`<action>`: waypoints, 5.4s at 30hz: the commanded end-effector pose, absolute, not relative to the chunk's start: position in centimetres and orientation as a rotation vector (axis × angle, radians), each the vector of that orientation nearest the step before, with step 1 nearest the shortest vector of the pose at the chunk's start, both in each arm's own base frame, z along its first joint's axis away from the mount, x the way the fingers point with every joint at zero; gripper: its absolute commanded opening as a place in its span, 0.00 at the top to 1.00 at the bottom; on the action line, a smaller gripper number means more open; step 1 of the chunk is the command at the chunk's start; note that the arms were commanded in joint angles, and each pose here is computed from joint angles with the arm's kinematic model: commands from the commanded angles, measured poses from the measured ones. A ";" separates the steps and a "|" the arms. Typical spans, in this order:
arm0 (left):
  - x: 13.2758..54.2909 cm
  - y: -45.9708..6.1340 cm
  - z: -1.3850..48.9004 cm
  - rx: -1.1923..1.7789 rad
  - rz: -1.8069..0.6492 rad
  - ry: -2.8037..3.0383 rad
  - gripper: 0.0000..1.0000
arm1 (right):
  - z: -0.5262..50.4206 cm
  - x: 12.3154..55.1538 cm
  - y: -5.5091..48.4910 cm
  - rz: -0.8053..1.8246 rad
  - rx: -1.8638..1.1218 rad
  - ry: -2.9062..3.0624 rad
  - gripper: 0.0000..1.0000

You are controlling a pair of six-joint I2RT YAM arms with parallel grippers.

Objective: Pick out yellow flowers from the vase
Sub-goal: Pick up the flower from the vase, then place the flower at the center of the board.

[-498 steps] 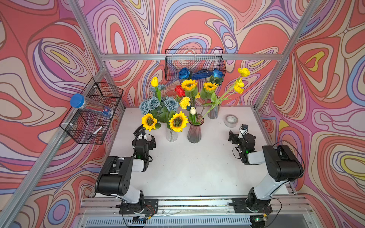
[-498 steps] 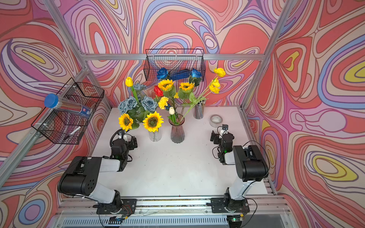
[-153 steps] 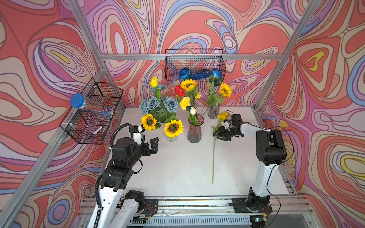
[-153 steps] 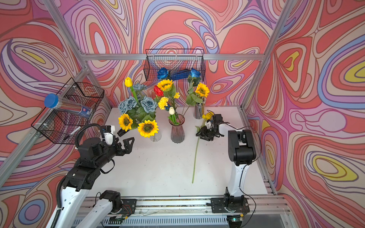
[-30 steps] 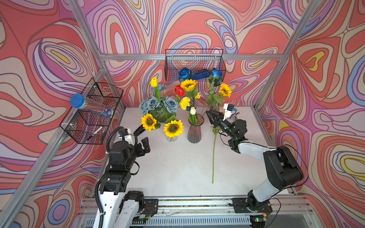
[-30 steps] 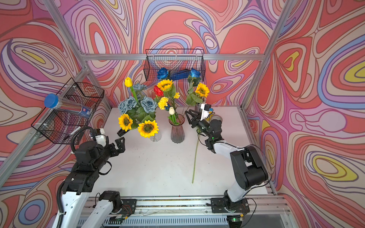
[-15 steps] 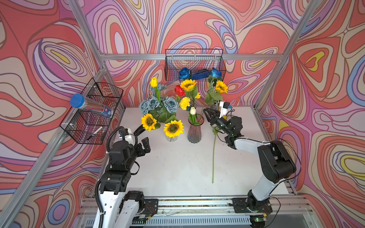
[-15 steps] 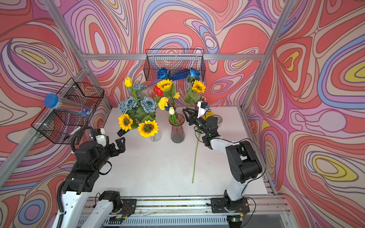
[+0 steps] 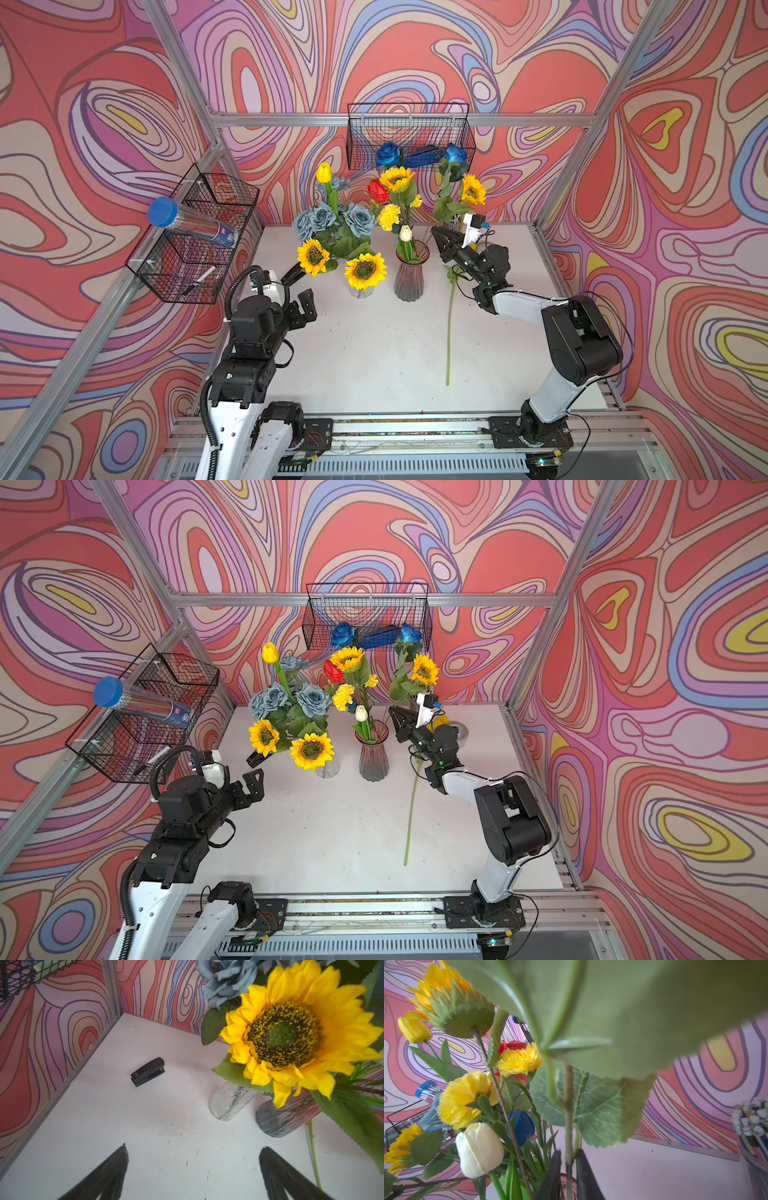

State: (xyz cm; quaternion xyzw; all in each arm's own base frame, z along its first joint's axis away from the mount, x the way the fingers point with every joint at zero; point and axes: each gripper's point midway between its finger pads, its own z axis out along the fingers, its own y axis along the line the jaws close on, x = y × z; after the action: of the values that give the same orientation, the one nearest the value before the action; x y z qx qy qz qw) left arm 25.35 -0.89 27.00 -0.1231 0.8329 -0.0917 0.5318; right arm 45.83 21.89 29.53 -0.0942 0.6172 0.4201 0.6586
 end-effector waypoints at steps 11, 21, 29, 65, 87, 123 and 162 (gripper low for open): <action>25.2 -0.8 27.9 -0.304 -0.229 1.973 0.00 | 30.0 46.1 22.2 0.954 -0.221 1.380 1.00; 25.2 -0.8 27.9 -0.303 -0.226 1.972 0.00 | 33.0 44.6 21.8 0.931 -0.249 1.324 1.00; 25.1 -0.8 27.9 -0.305 -0.226 1.973 0.00 | 37.6 42.1 20.9 0.855 -0.309 1.266 1.00; 25.3 -0.7 27.6 -0.307 -0.223 1.982 0.00 | 45.9 32.0 11.1 0.390 -0.152 1.618 1.00; 25.4 -0.7 27.4 -0.308 -0.221 1.991 0.00 | 25.4 39.2 12.2 0.929 -0.034 2.353 1.00; 25.5 -0.7 27.4 -0.305 -0.220 1.990 0.00 | 3.4 42.3 16.0 0.933 0.026 2.878 1.00; 30.7 -6.4 26.8 -0.336 -0.866 1.506 0.01 | 14.9 40.5 15.4 0.908 -0.041 2.495 0.58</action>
State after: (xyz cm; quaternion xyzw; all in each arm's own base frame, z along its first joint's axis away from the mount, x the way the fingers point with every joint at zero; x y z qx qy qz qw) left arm 30.33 -6.06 22.04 -0.1620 0.7323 -0.3333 0.5714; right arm 40.33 15.38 14.64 -0.0162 0.9159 0.3260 0.2336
